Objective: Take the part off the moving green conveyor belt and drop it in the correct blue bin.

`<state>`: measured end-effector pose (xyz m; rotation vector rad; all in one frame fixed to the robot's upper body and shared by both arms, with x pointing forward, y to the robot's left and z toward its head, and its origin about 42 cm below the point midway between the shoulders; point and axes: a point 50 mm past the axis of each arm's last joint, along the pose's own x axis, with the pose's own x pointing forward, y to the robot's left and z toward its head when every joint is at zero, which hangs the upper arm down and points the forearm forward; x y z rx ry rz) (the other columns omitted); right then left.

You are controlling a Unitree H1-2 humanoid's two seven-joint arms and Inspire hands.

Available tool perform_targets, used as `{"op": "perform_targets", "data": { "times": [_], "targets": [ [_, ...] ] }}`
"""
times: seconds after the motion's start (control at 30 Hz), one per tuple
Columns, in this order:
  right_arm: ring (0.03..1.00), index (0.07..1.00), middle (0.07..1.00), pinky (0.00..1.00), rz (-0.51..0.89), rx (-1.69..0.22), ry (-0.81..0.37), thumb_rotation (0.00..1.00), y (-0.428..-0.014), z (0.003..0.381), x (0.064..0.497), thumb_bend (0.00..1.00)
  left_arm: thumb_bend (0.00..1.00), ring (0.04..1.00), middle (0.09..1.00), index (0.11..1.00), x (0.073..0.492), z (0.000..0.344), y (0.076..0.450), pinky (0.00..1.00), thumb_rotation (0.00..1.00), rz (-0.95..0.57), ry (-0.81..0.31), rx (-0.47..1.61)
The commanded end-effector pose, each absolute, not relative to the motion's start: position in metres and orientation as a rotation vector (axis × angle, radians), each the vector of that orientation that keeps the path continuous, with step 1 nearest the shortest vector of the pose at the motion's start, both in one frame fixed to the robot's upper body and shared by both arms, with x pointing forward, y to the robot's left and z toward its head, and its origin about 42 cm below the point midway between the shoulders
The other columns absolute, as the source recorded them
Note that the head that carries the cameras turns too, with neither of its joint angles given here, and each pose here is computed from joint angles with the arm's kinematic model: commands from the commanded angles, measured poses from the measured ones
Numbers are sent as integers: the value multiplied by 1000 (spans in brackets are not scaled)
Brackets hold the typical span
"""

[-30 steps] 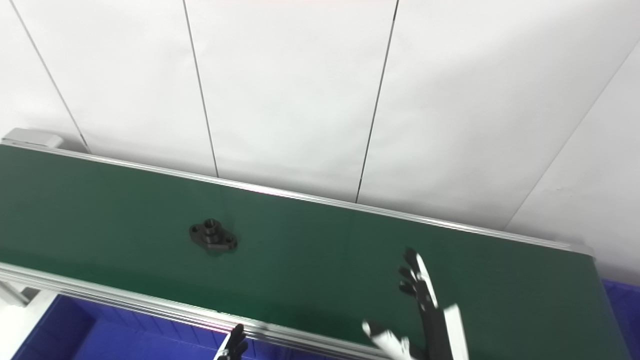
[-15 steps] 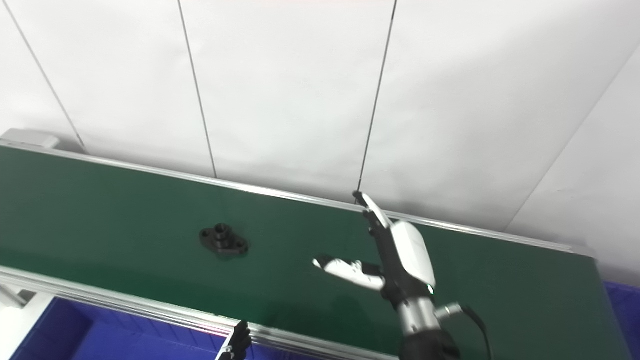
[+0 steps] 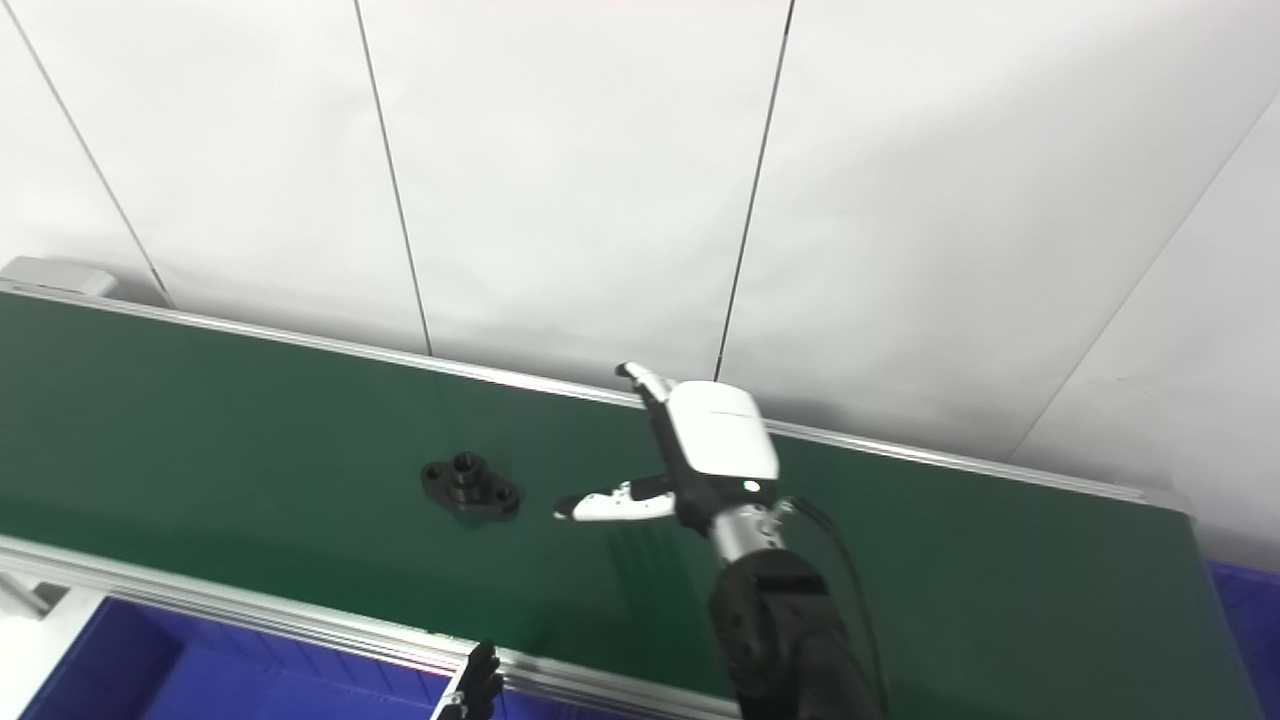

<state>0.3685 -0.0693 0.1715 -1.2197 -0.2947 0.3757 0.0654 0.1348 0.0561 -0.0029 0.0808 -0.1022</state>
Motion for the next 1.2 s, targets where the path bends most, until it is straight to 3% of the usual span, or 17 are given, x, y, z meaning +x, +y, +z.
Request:
{"op": "perform_targets", "data": {
  "times": [0.0, 0.2, 0.4, 0.6, 0.8, 0.97, 1.03, 1.17],
  "targets": [
    [700, 863, 789, 579, 333, -1233, -382, 643, -51, 195, 379, 999, 545, 972, 1000, 1000, 65, 67, 123, 962, 985, -85, 47, -31],
    [648, 863, 760, 539, 369, -1291, -357, 657, -33, 185, 386, 992, 555, 976, 1000, 1000, 64, 68, 121, 987, 963, -86, 53, -37],
    [572, 848, 714, 456, 410, -1281, -340, 602, -21, 170, 388, 995, 564, 966, 1000, 1000, 62, 70, 119, 973, 926, -90, 59, -34],
    [551, 853, 706, 420, 431, -1314, -328, 629, -10, 157, 389, 1000, 568, 956, 1000, 1000, 60, 72, 115, 960, 906, -87, 65, -35],
    [486, 818, 638, 367, 458, -1335, -307, 609, -3, 147, 391, 990, 580, 967, 1000, 1000, 59, 75, 112, 975, 889, -88, 65, -45],
    [378, 752, 533, 282, 465, -1321, -305, 577, -3, 133, 390, 953, 580, 961, 1000, 1000, 57, 78, 109, 958, 885, -91, 69, -38],
    [279, 716, 416, 202, 466, -1313, -312, 552, -3, 128, 389, 905, 559, 956, 1000, 1000, 56, 78, 108, 952, 883, -92, 75, -32],
    [248, 689, 375, 173, 465, -1302, -317, 523, 0, 121, 385, 844, 542, 951, 1000, 1000, 56, 79, 107, 949, 872, -91, 80, -30]
  ]
}}
